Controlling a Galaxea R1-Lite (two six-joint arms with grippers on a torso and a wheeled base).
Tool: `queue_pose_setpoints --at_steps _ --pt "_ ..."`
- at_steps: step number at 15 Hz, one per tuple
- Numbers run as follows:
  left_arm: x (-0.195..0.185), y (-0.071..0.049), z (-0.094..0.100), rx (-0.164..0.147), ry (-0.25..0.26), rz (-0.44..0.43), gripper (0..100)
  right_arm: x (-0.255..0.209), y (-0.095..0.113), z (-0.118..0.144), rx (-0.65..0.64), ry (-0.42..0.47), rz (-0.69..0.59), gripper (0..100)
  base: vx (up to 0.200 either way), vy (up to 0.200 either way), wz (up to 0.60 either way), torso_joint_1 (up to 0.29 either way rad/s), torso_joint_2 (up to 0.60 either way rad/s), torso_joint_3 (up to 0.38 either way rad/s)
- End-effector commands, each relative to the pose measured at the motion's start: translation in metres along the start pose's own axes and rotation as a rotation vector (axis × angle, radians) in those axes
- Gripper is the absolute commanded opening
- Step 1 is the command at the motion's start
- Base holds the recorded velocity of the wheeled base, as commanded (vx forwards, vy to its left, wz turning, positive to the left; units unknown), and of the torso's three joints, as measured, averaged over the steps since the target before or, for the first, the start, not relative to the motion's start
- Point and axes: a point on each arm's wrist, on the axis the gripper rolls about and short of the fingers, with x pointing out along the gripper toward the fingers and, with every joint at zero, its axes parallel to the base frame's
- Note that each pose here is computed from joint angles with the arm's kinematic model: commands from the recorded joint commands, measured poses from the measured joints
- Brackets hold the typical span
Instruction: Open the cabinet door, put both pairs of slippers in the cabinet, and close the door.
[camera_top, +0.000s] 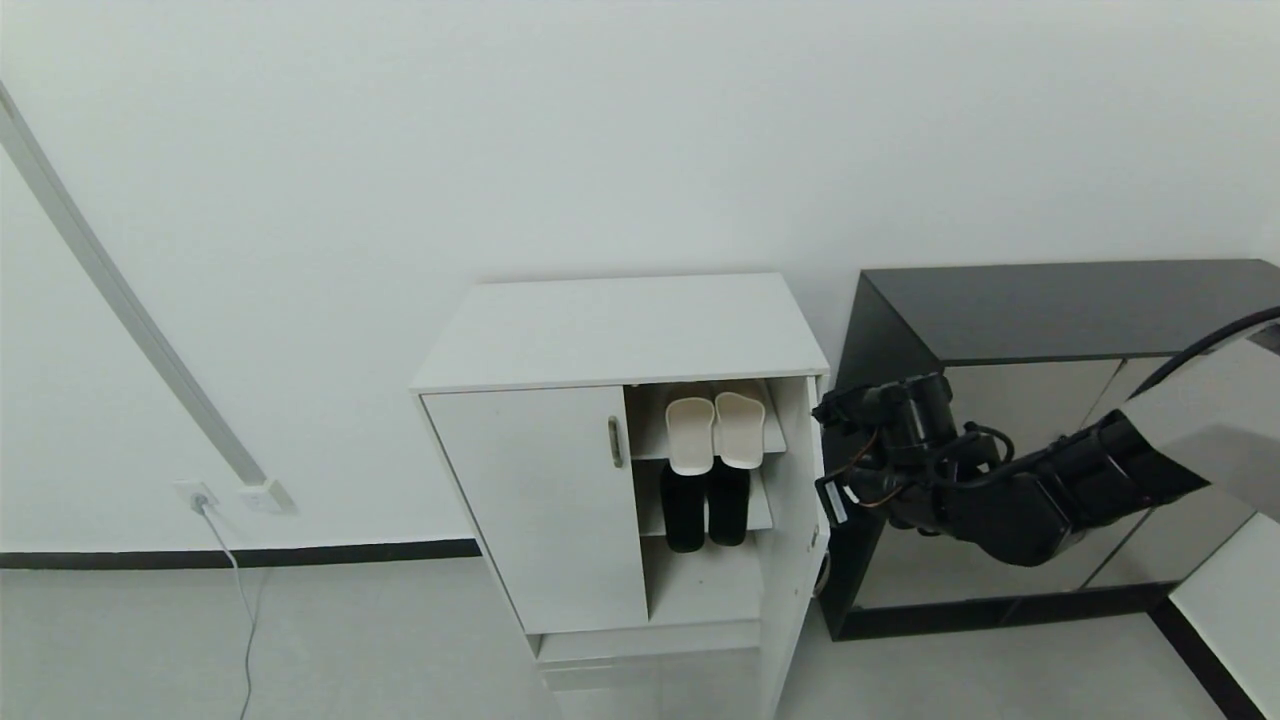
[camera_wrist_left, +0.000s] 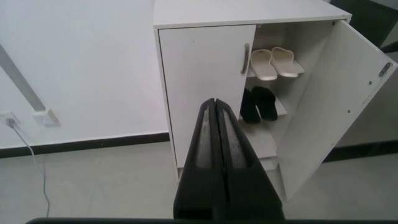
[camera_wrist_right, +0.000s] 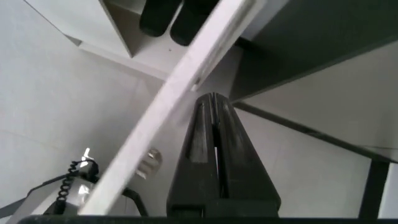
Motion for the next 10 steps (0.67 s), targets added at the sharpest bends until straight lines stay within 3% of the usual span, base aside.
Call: queue_pose_setpoints --at_steps 1,4,7,10 --pt "0.0 0.0 0.0 0.0 0.0 0.0 0 0.01 0.012 -0.003 0.006 -0.008 0.022 0 0.0 0.0 0.0 0.0 0.0 0.0" --pt "0.0 0.0 0.0 -0.001 0.0 0.0 0 0.006 0.032 0.005 0.072 -0.122 0.128 0 0.0 0.0 0.0 0.0 0.0 0.0" --pt "0.0 0.0 0.0 -0.001 0.0 0.0 0 0.004 0.033 0.005 0.085 -0.169 0.135 0 0.0 0.0 0.0 0.0 0.0 0.0" --pt "0.0 0.0 0.0 0.0 0.0 0.0 0 -0.003 0.036 -0.011 0.089 -0.238 0.187 0 0.0 0.0 0.0 0.0 0.0 0.0"
